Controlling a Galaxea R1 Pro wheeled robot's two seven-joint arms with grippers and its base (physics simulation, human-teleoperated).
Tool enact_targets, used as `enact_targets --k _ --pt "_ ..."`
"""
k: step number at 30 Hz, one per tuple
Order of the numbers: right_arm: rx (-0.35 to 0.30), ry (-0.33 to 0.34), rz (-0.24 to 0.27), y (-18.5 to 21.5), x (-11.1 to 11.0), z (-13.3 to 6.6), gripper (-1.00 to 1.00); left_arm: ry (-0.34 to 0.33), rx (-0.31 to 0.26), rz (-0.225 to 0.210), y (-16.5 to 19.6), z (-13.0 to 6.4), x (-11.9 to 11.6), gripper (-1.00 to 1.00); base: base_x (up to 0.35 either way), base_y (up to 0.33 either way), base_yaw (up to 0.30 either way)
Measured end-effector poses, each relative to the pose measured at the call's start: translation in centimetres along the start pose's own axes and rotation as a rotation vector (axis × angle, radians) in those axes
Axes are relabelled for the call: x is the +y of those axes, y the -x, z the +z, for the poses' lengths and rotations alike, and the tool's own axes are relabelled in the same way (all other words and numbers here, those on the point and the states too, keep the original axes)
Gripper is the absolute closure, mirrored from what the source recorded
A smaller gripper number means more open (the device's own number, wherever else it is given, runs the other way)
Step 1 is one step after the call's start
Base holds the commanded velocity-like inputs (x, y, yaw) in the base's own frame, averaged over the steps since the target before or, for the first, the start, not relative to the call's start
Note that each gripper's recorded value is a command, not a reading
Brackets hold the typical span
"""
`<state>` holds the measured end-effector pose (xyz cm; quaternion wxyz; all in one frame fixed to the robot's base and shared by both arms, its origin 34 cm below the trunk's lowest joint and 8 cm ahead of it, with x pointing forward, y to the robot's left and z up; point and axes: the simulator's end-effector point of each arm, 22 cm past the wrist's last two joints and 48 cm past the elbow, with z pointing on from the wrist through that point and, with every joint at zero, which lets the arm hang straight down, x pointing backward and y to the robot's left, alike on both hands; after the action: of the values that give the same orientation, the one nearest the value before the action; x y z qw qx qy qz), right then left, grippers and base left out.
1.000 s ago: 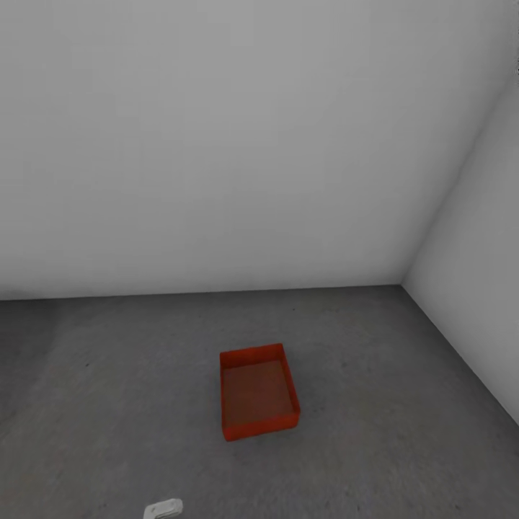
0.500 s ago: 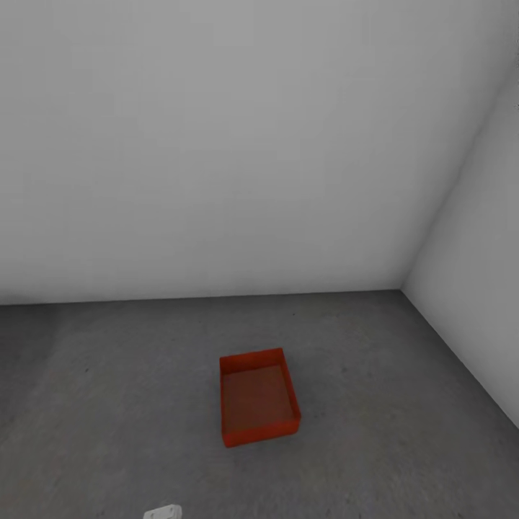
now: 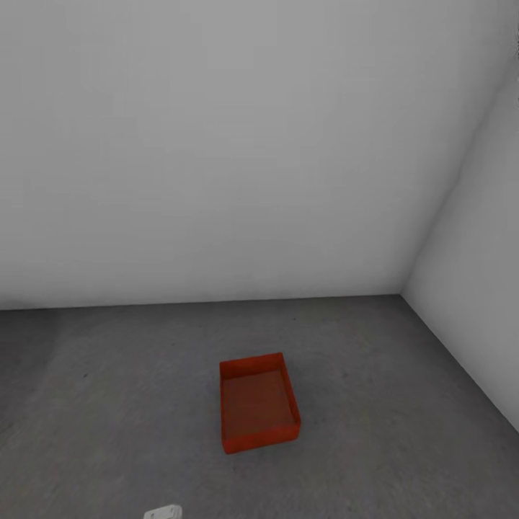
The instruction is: Move the two storage containers from the living room to the garage. In the garage, place one container on the floor and stack the other container on top of it (either order is fine).
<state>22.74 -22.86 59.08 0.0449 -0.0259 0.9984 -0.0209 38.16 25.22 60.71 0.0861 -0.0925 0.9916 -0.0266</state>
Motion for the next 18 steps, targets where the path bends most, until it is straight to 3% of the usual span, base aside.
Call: enact_targets --k 8,18 --pt "-0.012 0.0 0.001 0.5 0.0 -0.1 -1.0 -0.006 0.002 0.002 -0.6 -0.2 -0.4 -1.0 0.0 0.0 0.0" --pt "-0.028 0.0 0.001 1.1 0.0 -0.2 -1.0 -0.018 0.006 0.046 -1.4 -0.4 -1.4 -1.0 0.0 0.0 0.0"
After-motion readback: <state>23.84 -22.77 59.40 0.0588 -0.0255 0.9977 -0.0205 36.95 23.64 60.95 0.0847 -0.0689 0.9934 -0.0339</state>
